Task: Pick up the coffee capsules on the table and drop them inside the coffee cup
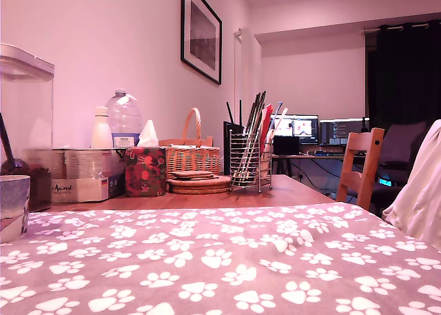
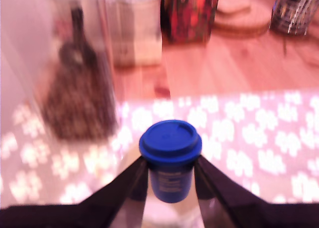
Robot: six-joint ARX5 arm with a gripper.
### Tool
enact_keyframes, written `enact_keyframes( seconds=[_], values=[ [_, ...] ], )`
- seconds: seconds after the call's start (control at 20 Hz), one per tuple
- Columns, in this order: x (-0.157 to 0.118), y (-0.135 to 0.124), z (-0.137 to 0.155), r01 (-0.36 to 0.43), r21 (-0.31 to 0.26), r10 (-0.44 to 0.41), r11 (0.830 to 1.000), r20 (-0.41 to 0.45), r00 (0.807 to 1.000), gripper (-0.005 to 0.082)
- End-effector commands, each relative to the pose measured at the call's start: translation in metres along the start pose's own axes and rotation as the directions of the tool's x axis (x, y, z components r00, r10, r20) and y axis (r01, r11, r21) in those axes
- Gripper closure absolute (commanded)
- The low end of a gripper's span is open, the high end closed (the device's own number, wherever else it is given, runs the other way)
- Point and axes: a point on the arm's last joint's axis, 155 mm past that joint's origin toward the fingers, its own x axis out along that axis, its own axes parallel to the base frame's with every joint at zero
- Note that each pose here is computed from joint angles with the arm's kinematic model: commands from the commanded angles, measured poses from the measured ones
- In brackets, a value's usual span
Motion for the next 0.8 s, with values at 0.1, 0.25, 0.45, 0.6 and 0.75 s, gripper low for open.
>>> enact_keyframes(
  seconds=[0.1,0.25,0.45,0.6,0.75],
  values=[
    [0.012,0.003,0.004,-0.002,-0.015,0.001,1.000,-0.046,0.999,0.0647],
    [0.023,0.006,-0.005,-0.006,-0.033,0.002,0.999,-0.129,0.992,0.0647],
    [0.038,0.009,-0.015,-0.011,-0.050,0.001,0.999,-0.208,0.978,0.0647],
    [0.045,0.008,-0.019,-0.009,-0.057,-0.006,0.998,-0.259,0.966,0.0647],
    [0.050,0.005,-0.020,-0.002,-0.058,-0.014,0.998,-0.288,0.957,0.0647]
  ],
)
